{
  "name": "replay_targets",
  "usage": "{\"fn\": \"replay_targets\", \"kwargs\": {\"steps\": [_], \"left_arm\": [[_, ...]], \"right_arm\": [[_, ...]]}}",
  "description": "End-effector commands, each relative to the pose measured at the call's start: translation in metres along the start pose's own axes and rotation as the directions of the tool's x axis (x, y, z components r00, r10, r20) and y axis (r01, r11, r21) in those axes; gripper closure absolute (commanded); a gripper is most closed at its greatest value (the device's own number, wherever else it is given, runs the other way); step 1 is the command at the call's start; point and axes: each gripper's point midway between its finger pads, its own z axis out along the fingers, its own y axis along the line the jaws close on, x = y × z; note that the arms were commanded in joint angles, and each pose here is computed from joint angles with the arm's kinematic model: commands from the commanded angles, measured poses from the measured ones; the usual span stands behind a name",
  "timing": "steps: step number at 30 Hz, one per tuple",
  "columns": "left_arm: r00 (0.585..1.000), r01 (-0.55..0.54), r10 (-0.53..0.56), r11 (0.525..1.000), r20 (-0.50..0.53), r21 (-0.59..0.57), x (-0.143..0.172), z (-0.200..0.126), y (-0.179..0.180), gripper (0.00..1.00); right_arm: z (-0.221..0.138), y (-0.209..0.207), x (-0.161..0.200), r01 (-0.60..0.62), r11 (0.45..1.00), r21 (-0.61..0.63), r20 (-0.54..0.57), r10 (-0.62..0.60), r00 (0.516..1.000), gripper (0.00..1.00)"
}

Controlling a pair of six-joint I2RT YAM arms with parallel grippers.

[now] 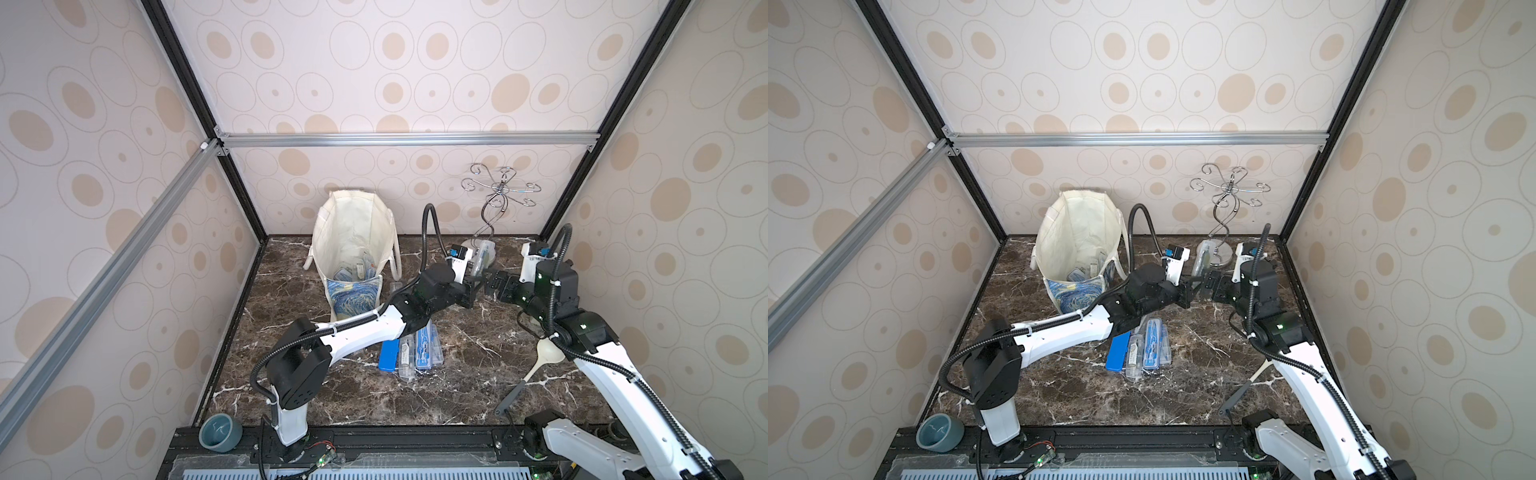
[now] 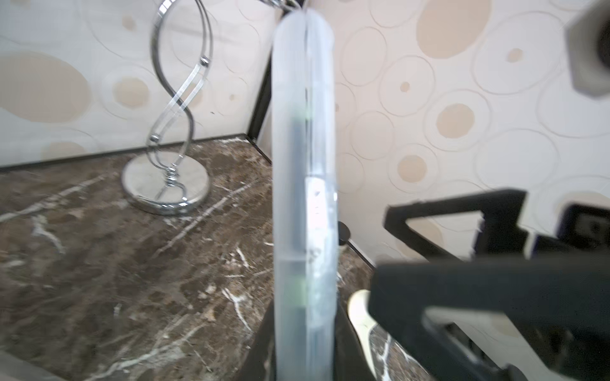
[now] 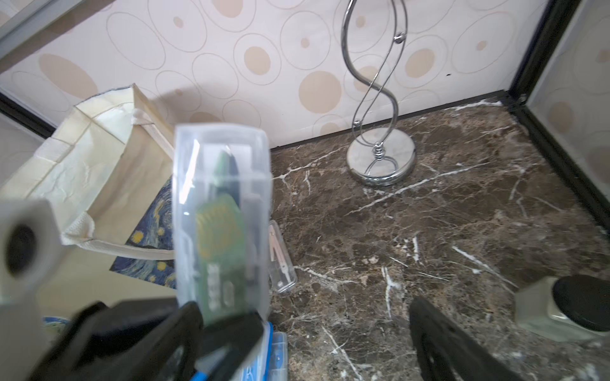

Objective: Put the compass set into the canvas bag
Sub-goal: Pick up the compass set at the center of the board, then place the compass set in the canvas bag.

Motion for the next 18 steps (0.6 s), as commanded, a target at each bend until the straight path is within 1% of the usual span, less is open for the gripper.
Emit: {"fn": "replay_targets", "kwargs": {"steps": [1,4,6,9,11,15,18], "left_arm": [[0.996,-0.083,0.076,0.974,-0.039,-0.21,-0.024,-0.011,0.047,0.85],[0.996,-0.085,0.086,0.959,-0.008,-0.271,-0.053,-0.029,0.068,0.85],[0.994,-0.086,0.104,0.94,0.035,-0.33,-0.078,-0.048,0.083,0.84],[0.989,-0.076,0.124,0.897,0.084,-0.435,-0.107,-0.081,0.11,0.84],[0.986,-0.051,0.123,0.871,0.115,-0.489,-0.122,-0.106,0.128,0.83],[0.985,-0.002,0.105,0.803,0.139,-0.596,-0.132,-0.151,0.171,0.82],[0.99,0.011,0.087,0.747,0.114,-0.665,-0.125,-0.173,0.202,0.81]], "right_arm": [[-0.008,-0.012,0.007,0.031,0.999,0.037,0.016,-0.031,0.999,0.0],[-0.013,-0.006,0.01,0.043,0.999,-0.012,0.018,-0.043,0.999,0.0],[-0.009,-0.004,0.019,0.05,0.998,-0.03,-0.012,-0.051,0.999,0.0],[0.005,-0.007,0.038,0.056,0.998,-0.017,-0.094,-0.057,0.994,0.0],[0.015,-0.004,0.053,0.067,0.997,-0.042,-0.162,-0.073,0.984,0.0],[0.034,0.006,0.079,0.026,0.994,-0.11,-0.26,-0.054,0.964,0.0],[0.046,0.012,0.093,-0.007,0.991,-0.137,-0.301,-0.035,0.953,0.0]]}}
